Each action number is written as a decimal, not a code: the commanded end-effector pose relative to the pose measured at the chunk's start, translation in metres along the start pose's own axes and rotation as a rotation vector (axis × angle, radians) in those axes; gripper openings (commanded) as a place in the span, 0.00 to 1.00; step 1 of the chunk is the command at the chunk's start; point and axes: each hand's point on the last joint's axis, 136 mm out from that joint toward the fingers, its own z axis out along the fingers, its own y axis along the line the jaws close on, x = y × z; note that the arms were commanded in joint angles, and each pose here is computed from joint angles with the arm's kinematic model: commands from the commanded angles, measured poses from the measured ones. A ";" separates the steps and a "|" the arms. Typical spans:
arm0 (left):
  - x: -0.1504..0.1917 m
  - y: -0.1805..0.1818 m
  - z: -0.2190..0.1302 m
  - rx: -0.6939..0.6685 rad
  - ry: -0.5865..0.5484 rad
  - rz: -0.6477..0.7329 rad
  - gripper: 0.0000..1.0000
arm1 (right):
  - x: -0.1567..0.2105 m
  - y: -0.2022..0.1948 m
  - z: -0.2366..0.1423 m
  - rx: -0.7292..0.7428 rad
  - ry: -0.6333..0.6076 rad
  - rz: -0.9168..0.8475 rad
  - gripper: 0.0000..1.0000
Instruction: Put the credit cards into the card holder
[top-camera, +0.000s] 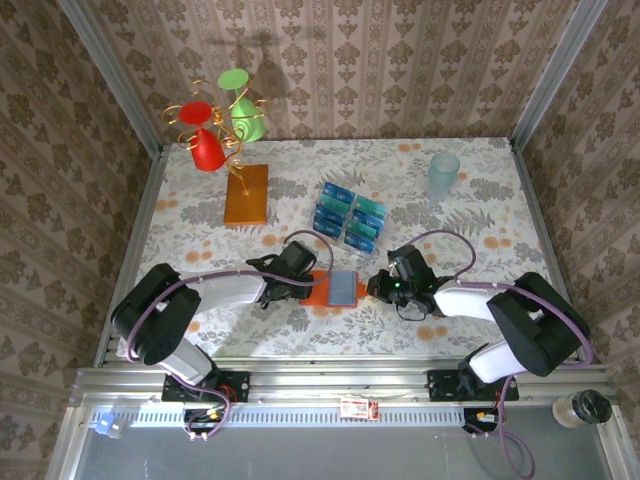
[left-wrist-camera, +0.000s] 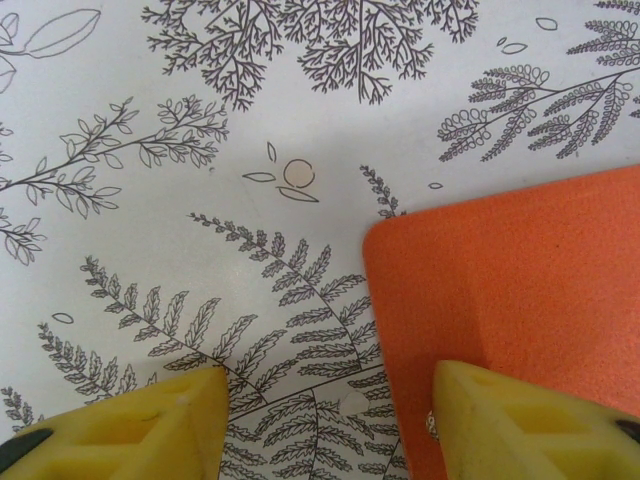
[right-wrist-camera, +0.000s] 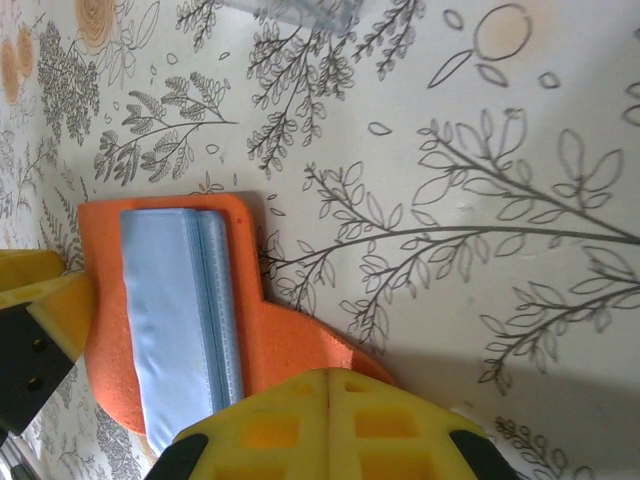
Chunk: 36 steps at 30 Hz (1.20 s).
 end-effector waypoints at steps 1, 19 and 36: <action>0.013 0.004 0.005 -0.024 0.041 0.007 0.57 | 0.001 -0.015 -0.005 0.044 -0.019 0.002 0.00; 0.015 0.003 0.006 -0.027 0.042 0.008 0.57 | 0.011 -0.047 0.000 0.083 -0.021 0.068 0.00; 0.014 0.004 0.004 -0.032 0.036 0.007 0.57 | -0.015 0.008 -0.026 -0.026 -0.058 -0.019 0.00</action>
